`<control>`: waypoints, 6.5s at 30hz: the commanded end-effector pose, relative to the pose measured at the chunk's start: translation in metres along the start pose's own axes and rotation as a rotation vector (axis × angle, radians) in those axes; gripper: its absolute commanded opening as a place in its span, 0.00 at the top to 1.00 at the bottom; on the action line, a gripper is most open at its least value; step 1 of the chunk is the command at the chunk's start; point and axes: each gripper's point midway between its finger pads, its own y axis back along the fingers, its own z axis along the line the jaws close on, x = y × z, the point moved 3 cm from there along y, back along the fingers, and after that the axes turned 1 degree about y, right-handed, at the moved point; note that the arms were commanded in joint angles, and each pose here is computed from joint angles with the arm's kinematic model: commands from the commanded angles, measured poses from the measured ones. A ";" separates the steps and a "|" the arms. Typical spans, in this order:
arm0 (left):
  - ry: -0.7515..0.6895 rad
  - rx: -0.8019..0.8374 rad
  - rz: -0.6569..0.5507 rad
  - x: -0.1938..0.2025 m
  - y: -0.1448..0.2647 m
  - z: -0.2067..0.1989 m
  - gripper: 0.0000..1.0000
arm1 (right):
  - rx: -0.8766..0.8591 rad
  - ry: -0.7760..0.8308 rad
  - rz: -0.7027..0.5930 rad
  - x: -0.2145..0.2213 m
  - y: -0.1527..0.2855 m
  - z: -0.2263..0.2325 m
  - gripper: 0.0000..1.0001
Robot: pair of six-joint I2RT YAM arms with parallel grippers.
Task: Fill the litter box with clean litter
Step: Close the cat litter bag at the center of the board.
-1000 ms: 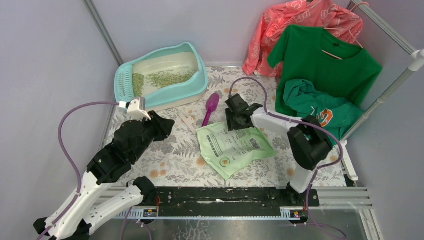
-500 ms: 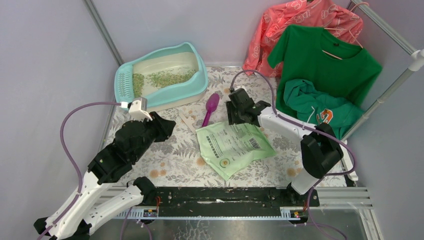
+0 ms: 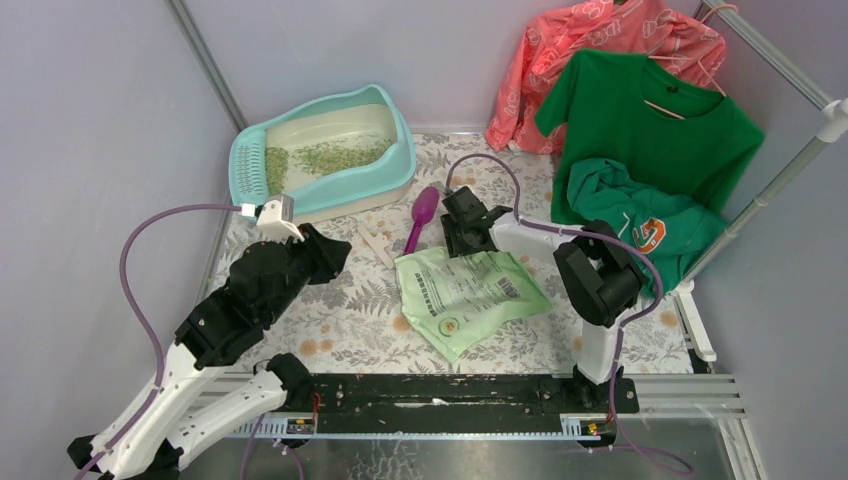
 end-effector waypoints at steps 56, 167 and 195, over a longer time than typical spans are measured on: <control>-0.063 0.190 0.542 0.274 -0.058 -0.099 0.65 | -0.083 -0.258 -0.010 0.181 0.139 -0.023 0.54; 0.047 -0.069 0.244 0.106 -0.106 0.034 0.59 | 0.424 0.408 -0.263 0.166 0.131 0.050 0.55; 0.135 0.110 0.375 0.117 -0.172 0.033 0.50 | -0.086 0.216 -0.139 0.159 0.182 0.028 0.23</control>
